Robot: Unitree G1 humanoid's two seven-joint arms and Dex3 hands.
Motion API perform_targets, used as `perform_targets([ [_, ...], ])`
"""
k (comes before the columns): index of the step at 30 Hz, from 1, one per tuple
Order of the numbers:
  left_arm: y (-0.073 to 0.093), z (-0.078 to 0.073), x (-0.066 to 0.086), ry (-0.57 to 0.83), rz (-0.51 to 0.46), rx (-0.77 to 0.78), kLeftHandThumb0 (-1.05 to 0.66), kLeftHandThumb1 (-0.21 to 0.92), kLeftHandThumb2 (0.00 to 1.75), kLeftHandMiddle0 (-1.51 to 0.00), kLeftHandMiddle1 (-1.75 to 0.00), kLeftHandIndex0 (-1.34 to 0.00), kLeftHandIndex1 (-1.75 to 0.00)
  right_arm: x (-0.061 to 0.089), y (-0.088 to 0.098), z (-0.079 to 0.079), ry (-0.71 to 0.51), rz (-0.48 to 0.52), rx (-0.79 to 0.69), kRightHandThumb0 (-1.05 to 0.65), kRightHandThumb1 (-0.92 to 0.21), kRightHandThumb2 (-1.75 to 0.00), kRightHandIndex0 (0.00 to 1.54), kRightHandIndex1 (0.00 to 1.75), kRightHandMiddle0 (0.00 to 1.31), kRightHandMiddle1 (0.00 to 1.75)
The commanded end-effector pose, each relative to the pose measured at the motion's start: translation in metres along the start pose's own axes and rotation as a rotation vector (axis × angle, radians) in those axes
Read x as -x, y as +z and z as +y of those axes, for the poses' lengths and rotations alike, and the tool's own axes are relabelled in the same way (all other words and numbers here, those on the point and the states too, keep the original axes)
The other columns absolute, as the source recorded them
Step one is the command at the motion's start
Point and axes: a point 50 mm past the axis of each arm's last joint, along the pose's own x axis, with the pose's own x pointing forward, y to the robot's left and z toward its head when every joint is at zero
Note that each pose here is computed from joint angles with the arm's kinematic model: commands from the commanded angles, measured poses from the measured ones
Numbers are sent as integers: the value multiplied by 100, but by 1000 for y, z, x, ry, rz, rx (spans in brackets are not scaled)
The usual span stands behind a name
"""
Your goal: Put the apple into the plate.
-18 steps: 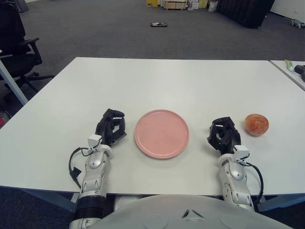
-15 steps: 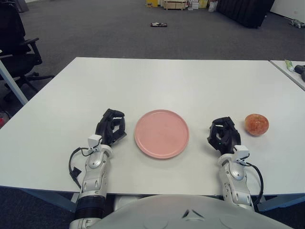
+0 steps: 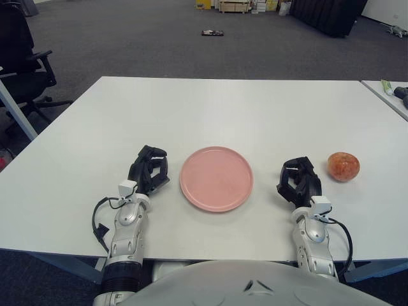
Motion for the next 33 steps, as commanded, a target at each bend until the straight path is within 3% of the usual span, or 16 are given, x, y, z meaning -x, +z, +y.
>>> perform_targets([
  [1,-4,2,2,10,15,6,-39,62,94,-71,-175,-38,-175,-1,2,0,-17,-55,36,-41,-56,-101,73,175,42,175],
  [3,-4,2,2,10,15,9,-39,62,94,-71,-175,-38,-175,-1,3,0,-24,-86,63,-41,-56,-101,74,175,42,175],
  [10,-3,2,2,15,16,2,-39,62,94,-73,-175,-38,-175,0,12,-3,-102,-332,305,-40,-61,-95,68,167,39,175],
  [13,-4,3,2,15,17,0,-39,62,95,-74,-175,-38,-175,0,16,-3,-121,-426,395,-38,-74,-78,56,154,30,175],
  [15,-4,3,2,13,15,1,-39,62,95,-74,-175,-38,-175,-1,17,-4,-131,-469,455,-36,-85,-63,40,144,24,175],
  [20,-4,3,2,10,10,5,-40,61,95,-74,-175,-39,-175,-6,20,-10,-205,-557,606,-35,-91,-55,13,127,19,175],
  [22,-4,3,2,11,11,4,-40,61,96,-75,-175,-39,-175,-7,20,-11,-267,-589,675,-55,-87,-69,5,88,8,130],
  [27,-4,3,2,12,13,-2,-40,60,97,-76,-175,-39,-175,-7,19,-13,-365,-594,743,-69,-76,-76,1,27,1,77],
  [29,-4,3,2,11,13,-2,-40,60,97,-77,-175,-40,-175,-9,18,-17,-423,-570,769,-72,-72,-76,0,14,1,63],
  [32,-4,3,2,13,14,-1,-40,60,97,-77,-175,-40,-175,-13,18,-22,-499,-540,792,-79,-62,-73,0,4,0,19],
  [33,-4,3,2,13,15,-1,-40,60,97,-77,-175,-39,-175,-14,18,-23,-510,-537,795,-79,-61,-73,0,3,0,15],
])
